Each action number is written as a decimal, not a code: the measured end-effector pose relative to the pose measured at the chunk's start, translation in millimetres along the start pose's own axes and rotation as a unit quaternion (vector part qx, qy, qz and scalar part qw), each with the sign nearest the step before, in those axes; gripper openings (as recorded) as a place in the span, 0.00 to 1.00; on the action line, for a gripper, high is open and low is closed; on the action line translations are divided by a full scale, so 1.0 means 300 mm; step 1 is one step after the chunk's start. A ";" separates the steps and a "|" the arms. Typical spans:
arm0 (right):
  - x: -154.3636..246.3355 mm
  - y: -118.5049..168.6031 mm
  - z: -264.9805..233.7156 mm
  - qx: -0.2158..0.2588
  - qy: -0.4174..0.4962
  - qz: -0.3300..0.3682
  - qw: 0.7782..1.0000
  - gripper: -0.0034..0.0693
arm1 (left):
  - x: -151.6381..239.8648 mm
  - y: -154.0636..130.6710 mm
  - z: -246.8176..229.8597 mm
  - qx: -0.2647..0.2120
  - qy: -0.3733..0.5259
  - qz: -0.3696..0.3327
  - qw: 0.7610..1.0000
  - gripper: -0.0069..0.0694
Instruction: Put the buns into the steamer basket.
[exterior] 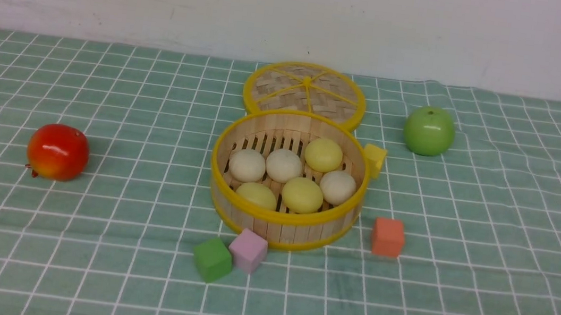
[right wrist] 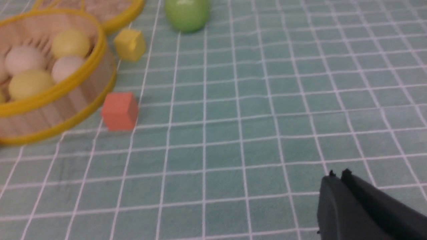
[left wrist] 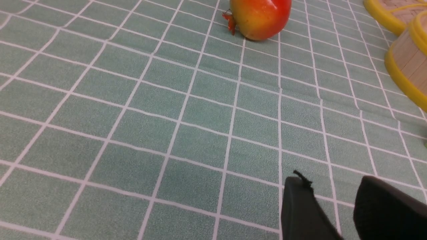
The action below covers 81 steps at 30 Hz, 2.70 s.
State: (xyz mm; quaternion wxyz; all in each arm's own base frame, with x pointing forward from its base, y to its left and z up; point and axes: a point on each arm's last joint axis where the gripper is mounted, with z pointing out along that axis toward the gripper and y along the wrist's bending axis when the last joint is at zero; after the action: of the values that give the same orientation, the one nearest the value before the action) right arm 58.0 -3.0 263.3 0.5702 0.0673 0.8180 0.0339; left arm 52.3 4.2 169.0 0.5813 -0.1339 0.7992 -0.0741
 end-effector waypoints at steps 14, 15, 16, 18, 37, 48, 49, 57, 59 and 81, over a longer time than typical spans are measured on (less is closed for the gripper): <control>0.281 -0.060 0.082 0.049 -0.028 0.007 0.998 0.05 | 0.000 0.000 0.000 0.000 0.000 0.000 1.000 0.40; 0.281 -0.060 0.083 0.049 -0.030 0.006 0.998 0.05 | 0.000 0.000 0.000 0.000 0.000 0.000 1.000 0.40; 0.280 -0.059 0.082 0.048 -0.031 0.007 0.998 0.06 | 0.000 0.000 0.000 0.000 0.000 0.000 1.000 0.40; 0.281 -0.059 0.083 0.048 -0.032 0.008 0.998 0.06 | 0.000 0.000 0.000 0.000 0.000 0.000 1.000 0.40; 0.280 -0.059 0.083 0.048 -0.032 0.008 0.998 0.08 | 0.000 0.000 0.000 0.000 0.000 0.000 1.000 0.40; 0.280 -0.059 0.083 0.048 -0.032 0.008 0.998 0.10 | 0.000 0.000 0.000 0.000 0.000 0.000 1.000 0.40; 0.280 -0.059 0.083 0.048 -0.032 0.008 0.998 0.10 | 0.000 0.000 0.000 0.000 0.000 0.000 1.000 0.40; 0.280 -0.059 0.083 0.048 -0.033 0.008 0.998 0.11 | 0.000 0.000 0.000 0.000 0.000 0.000 1.000 0.40; 0.280 -0.059 0.083 0.048 -0.033 0.008 0.998 0.12 | 0.000 0.000 0.000 0.000 0.000 0.000 1.000 0.40; 0.280 -0.059 0.083 0.048 -0.033 0.008 0.998 0.17 | 0.000 0.000 0.000 0.000 0.000 0.000 1.000 0.40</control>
State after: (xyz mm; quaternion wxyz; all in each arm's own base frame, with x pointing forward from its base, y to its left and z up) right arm 51.5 -8.6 174.4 0.5926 0.1020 0.7990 -0.0030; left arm 52.3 4.2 169.0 0.5813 -0.1339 0.7992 -0.0741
